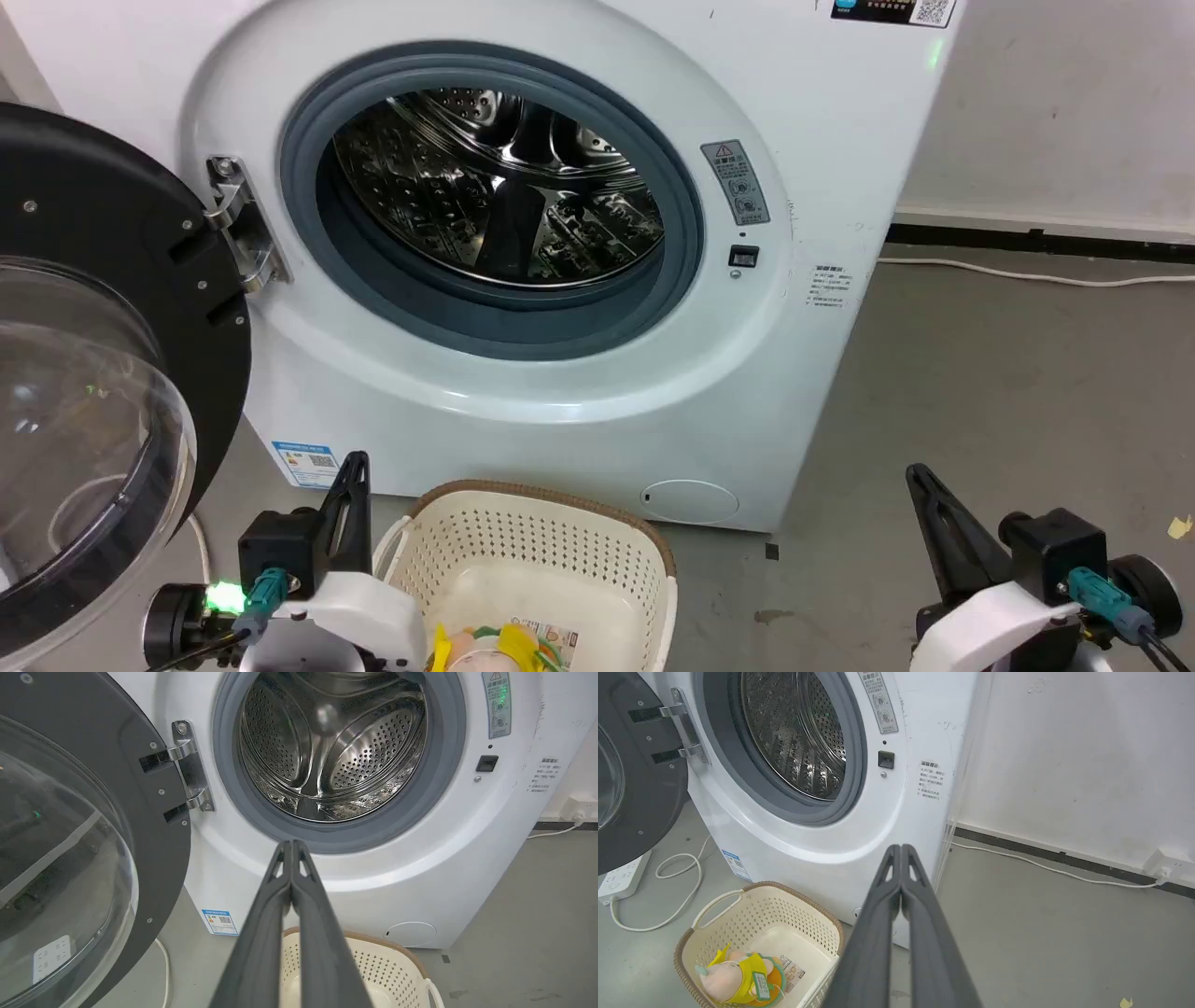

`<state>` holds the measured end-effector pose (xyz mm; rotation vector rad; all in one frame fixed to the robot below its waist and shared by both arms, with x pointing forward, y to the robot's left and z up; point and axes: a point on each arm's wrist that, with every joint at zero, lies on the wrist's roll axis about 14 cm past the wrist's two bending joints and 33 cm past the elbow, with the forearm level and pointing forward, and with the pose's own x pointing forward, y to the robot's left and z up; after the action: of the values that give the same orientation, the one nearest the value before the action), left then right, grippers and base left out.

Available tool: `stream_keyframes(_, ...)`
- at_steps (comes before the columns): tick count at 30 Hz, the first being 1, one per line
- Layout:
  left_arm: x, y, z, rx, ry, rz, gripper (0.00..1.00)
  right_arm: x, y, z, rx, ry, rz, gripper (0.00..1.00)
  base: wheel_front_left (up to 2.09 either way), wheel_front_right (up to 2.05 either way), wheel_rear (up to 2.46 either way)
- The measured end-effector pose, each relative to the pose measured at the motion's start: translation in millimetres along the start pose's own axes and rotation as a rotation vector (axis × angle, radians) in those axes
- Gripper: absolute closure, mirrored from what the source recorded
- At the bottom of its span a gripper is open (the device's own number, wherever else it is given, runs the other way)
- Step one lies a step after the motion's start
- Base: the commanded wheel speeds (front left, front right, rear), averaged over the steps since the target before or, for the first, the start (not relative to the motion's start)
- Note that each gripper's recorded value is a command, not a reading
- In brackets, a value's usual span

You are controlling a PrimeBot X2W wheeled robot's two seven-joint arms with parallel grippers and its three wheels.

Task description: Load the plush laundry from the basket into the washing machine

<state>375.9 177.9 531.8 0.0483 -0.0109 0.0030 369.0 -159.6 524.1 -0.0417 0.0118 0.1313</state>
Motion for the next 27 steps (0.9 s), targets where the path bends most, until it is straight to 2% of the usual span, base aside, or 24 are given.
stream_keyframes(27, 0.0, 0.0, 0.0, 0.0, 0.0, 0.0, 1.0, 0.0, 0.0, 0.0, 0.0, 0.0, 0.0, 1.0, 0.0, 0.0, 0.0)
